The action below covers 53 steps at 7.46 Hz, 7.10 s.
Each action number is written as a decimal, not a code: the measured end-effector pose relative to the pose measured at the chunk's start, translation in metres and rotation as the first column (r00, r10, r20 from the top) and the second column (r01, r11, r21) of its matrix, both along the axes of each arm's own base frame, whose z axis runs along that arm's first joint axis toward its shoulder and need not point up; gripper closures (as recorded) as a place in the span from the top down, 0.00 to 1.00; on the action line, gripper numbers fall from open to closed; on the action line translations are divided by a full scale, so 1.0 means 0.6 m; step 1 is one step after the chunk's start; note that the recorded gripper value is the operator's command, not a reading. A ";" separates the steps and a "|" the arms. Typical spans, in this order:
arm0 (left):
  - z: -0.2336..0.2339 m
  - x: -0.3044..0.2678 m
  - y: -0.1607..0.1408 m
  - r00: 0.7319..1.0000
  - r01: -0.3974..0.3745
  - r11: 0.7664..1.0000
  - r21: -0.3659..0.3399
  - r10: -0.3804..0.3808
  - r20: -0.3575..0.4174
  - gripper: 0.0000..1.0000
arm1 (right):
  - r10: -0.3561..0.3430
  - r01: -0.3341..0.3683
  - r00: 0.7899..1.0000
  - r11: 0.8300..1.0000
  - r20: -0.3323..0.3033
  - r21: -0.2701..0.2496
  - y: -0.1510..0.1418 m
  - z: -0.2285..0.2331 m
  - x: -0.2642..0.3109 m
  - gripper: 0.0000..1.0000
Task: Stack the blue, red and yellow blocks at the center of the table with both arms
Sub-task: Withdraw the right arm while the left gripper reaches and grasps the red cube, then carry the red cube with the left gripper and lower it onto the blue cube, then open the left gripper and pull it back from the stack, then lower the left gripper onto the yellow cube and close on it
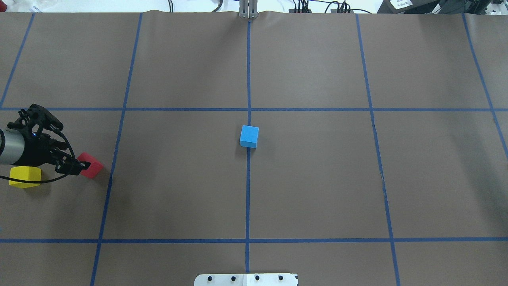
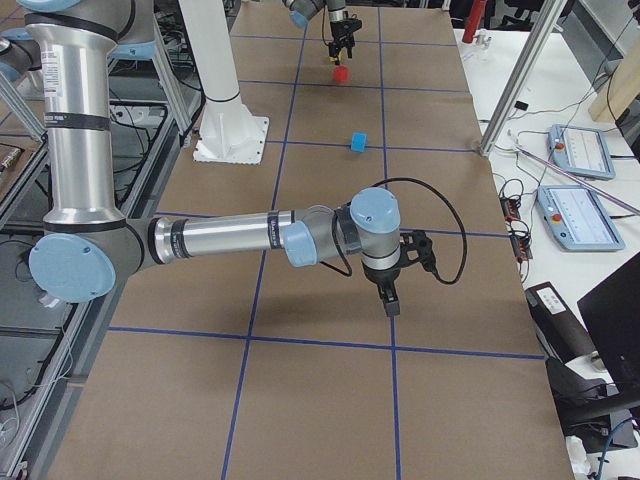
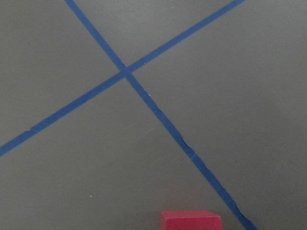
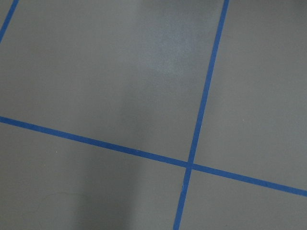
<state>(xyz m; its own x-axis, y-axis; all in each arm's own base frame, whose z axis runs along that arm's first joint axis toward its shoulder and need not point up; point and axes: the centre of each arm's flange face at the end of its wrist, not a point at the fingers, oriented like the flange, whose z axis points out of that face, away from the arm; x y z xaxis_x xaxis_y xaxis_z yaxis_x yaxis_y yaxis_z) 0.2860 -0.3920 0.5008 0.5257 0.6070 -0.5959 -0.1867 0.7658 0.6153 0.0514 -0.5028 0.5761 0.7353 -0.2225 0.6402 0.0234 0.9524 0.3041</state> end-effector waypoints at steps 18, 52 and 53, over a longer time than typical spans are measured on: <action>-0.643 0.437 -0.164 0.968 0.251 0.885 -0.391 -0.235 0.088 0.00 | 0.041 -0.042 0.999 0.993 -0.009 -0.109 0.069 0.086 0.026 1.00; 0.161 -0.173 0.053 0.886 0.445 0.699 -0.559 -0.435 0.161 1.00 | 0.044 -0.045 0.999 0.992 -0.010 -0.119 0.078 0.093 0.027 1.00; 0.164 -0.161 0.059 0.890 0.440 0.702 -0.559 -0.425 0.166 1.00 | 0.044 -0.045 0.999 0.992 -0.011 -0.119 0.078 0.093 0.027 1.00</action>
